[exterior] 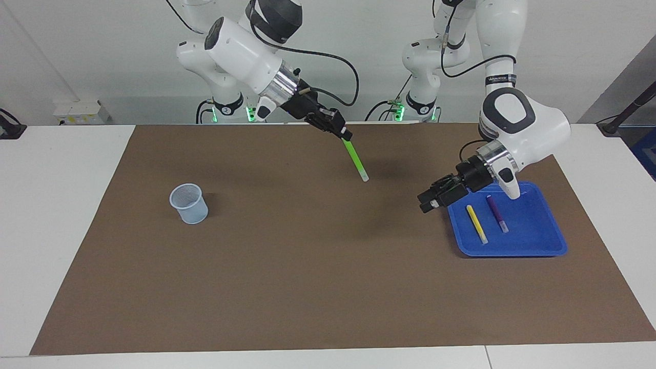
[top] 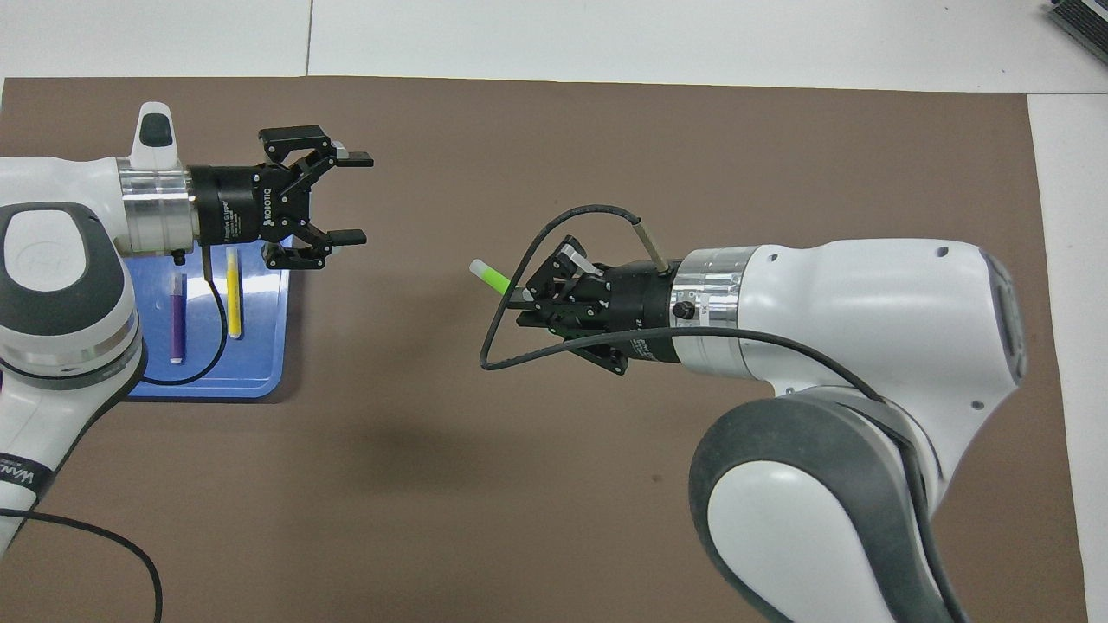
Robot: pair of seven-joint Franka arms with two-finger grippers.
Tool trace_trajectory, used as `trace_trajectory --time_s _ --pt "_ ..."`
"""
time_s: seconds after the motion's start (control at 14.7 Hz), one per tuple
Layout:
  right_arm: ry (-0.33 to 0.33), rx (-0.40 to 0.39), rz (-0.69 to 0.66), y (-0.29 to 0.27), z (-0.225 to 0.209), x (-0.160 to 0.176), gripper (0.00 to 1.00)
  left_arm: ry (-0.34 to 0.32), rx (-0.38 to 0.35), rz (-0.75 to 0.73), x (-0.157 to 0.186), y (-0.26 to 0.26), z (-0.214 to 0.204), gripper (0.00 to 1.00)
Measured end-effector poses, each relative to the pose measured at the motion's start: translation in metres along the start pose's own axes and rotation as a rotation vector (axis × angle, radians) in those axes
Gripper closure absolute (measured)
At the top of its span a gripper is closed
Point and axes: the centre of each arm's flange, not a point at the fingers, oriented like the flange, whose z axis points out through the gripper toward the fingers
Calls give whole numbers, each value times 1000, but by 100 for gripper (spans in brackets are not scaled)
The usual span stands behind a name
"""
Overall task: Right arm passes pens to left for tray arrangement
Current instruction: 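Move the left gripper open toward the green pen held by the right gripper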
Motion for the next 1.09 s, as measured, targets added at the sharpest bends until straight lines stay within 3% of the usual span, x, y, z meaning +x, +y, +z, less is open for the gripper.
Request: trace_trajectory --time_s 0.61,0.88,1.09 --pt "26 28 4 -2 -3 4 83 -163 -35 1 -63 12 48 0" --pt "25 40 -24 -6 8 -15 83 -158 -37 3 -97 6 76 0" --pt "25 41 -25 -7 8 -16 83 -150 -37 2 -103 3 84 14"
